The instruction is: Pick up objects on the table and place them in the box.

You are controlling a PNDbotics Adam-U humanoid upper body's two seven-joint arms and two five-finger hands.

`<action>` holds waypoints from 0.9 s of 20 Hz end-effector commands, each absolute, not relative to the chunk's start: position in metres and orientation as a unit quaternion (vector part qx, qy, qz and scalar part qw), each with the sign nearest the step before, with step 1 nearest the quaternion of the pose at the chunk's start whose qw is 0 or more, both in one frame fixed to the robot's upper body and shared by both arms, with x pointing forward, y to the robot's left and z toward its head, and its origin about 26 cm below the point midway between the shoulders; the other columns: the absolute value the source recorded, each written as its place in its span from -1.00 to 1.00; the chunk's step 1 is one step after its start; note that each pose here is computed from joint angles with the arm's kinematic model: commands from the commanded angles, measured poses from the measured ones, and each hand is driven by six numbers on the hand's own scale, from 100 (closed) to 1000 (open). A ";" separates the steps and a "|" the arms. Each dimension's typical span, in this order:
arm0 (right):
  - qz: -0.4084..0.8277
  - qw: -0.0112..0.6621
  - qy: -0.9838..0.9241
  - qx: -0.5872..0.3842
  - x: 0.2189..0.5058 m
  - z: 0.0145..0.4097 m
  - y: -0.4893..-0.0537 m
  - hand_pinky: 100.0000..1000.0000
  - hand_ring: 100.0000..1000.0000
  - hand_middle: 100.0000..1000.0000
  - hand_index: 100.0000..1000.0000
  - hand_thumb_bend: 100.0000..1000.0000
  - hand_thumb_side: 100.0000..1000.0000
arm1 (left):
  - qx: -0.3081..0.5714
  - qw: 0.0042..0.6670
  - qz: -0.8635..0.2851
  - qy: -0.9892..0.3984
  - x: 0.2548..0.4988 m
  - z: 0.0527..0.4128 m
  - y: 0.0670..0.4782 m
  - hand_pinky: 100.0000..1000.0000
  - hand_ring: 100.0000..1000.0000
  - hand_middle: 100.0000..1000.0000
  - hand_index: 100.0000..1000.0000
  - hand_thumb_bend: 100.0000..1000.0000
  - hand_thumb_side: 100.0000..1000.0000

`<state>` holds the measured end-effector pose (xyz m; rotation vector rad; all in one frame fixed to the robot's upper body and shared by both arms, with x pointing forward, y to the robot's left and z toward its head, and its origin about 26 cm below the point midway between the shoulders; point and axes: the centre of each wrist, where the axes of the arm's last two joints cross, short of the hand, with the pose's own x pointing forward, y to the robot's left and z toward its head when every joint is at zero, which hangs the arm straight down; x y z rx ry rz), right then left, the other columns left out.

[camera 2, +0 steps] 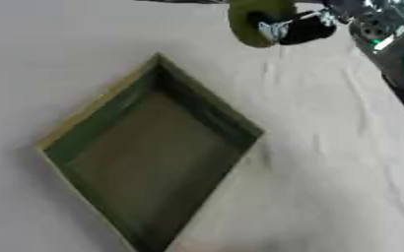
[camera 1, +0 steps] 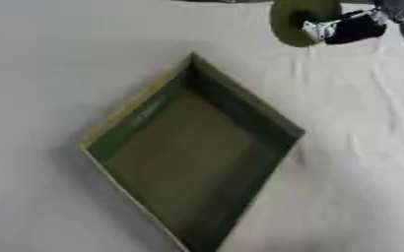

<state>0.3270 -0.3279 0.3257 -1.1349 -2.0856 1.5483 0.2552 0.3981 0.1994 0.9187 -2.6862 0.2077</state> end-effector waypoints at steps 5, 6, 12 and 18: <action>0.560 0.033 -0.745 -0.360 0.288 0.343 -0.289 -0.24 -0.08 -0.38 -0.30 -1.00 -0.69 | 0.322 0.129 0.062 -0.936 0.252 0.211 0.399 0.37 0.02 -0.06 0.26 -1.00 0.06; 0.564 0.026 -0.746 -0.355 0.288 0.341 -0.287 -0.22 -0.07 -0.33 -0.24 -1.00 -0.66 | 0.322 0.129 0.061 -0.936 0.252 0.211 0.399 0.37 0.02 -0.06 0.26 -1.00 0.06; 0.609 -0.027 -0.735 -0.297 0.296 0.317 -0.257 -0.18 -0.06 -0.30 -0.20 -1.00 -0.65 | 0.320 0.131 0.061 -0.936 0.253 0.210 0.399 0.37 0.02 -0.06 0.26 -1.00 0.06; 0.643 -0.012 -0.715 -0.274 0.300 0.292 -0.238 -0.17 -0.06 -0.29 -0.19 -1.00 -0.65 | 0.318 0.133 0.061 -0.937 0.253 0.210 0.398 0.37 0.02 -0.06 0.26 -1.00 0.06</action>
